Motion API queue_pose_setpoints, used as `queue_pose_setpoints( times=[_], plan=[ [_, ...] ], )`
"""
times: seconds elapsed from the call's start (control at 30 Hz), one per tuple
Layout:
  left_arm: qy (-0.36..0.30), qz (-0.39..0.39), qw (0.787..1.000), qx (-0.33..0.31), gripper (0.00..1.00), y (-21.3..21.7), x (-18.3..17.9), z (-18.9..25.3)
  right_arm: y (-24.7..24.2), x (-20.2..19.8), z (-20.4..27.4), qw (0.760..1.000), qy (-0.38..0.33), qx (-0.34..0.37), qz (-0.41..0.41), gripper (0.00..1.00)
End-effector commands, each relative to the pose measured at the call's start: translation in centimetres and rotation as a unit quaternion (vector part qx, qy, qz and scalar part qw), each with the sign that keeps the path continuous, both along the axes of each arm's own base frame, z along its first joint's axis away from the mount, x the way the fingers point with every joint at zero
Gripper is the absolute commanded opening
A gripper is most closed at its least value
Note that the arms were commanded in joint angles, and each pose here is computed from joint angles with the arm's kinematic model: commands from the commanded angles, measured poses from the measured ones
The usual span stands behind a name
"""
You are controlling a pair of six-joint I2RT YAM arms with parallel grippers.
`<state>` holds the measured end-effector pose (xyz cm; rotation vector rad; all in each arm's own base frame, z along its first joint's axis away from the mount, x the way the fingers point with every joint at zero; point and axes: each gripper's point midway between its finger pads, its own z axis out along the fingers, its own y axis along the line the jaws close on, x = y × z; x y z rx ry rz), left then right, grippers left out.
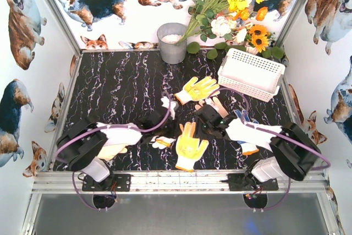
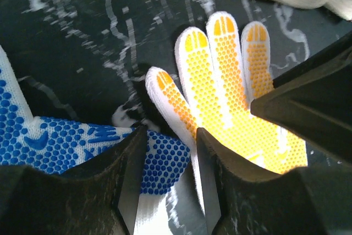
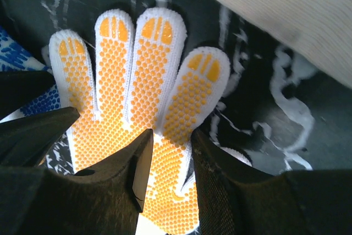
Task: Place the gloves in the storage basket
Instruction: Adjust the glove at the center of the board.
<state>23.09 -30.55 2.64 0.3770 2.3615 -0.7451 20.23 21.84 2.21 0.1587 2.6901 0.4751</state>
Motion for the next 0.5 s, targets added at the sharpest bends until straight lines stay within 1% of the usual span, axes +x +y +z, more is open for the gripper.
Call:
queue_pose_setpoints(
  times=[0.0, 0.17, 0.27, 0.37, 0.47],
  plan=[
    [0.023, 0.046, 0.997, 0.06, 0.37, 5.5, -0.9, -2.2, 2.0, 1.3, -0.2, 0.999, -0.016, 0.005, 0.04, 0.37],
    [0.009, 0.083, 0.991, 0.101, 0.39, 10.0, -1.7, -2.0, 3.9, 2.3, -0.5, 0.998, -0.018, -0.005, 0.067, 0.37],
    [-0.002, 0.102, 0.989, 0.107, 0.4, 11.8, -2.1, -1.3, 4.7, 2.5, -0.8, 0.997, -0.015, -0.012, 0.078, 0.37],
    [-0.015, 0.103, 0.99, 0.091, 0.43, 12.0, -2.2, 0.3, 5.0, 2.5, -0.8, 0.996, -0.015, -0.017, 0.082, 0.39],
    [-0.029, 0.088, 0.994, 0.058, 0.47, 10.9, -2.0, 2.2, 5.2, 2.6, 0.2, 0.996, -0.023, -0.011, 0.085, 0.43]
  ],
)
